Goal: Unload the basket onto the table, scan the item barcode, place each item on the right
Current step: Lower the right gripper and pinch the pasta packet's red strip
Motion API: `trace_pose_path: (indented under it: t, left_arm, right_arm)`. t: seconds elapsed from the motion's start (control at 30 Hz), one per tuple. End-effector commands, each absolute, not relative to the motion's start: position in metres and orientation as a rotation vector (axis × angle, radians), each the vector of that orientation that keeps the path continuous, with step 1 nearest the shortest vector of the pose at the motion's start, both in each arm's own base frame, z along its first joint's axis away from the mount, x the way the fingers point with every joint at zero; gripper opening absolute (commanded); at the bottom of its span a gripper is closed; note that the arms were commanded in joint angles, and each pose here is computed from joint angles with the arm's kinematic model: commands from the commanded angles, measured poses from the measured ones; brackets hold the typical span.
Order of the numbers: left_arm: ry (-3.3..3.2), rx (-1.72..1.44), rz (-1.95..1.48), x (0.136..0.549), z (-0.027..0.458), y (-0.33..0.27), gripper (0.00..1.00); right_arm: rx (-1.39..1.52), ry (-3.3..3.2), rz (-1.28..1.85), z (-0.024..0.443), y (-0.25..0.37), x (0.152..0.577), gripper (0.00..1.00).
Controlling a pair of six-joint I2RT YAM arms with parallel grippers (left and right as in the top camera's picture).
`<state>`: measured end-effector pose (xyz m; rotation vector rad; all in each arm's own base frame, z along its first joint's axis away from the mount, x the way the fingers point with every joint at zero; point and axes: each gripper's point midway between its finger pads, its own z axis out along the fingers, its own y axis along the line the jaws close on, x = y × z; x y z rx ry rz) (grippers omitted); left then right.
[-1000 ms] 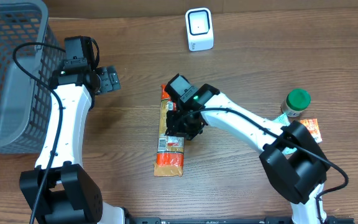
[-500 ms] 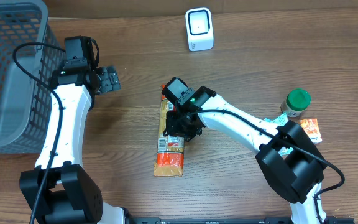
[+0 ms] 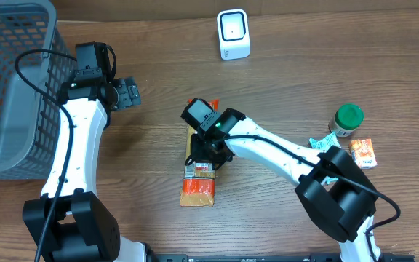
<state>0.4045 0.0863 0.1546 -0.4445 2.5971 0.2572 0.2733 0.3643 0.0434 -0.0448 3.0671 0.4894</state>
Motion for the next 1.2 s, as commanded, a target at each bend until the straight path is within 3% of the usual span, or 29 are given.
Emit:
trace_pose_path:
  t: [0.0,1.17]
  left_arm:
    - [2.581,-0.447,0.262,0.408,0.160,0.087,1.00]
    - [2.580,-0.447,0.262,0.408,0.160,0.087,1.00]
  right_arm:
    - [0.003,3.029,0.416,0.039,0.360,0.282,0.28]
    - [-0.012,2.995,0.340,0.036,0.365,0.273,0.32]
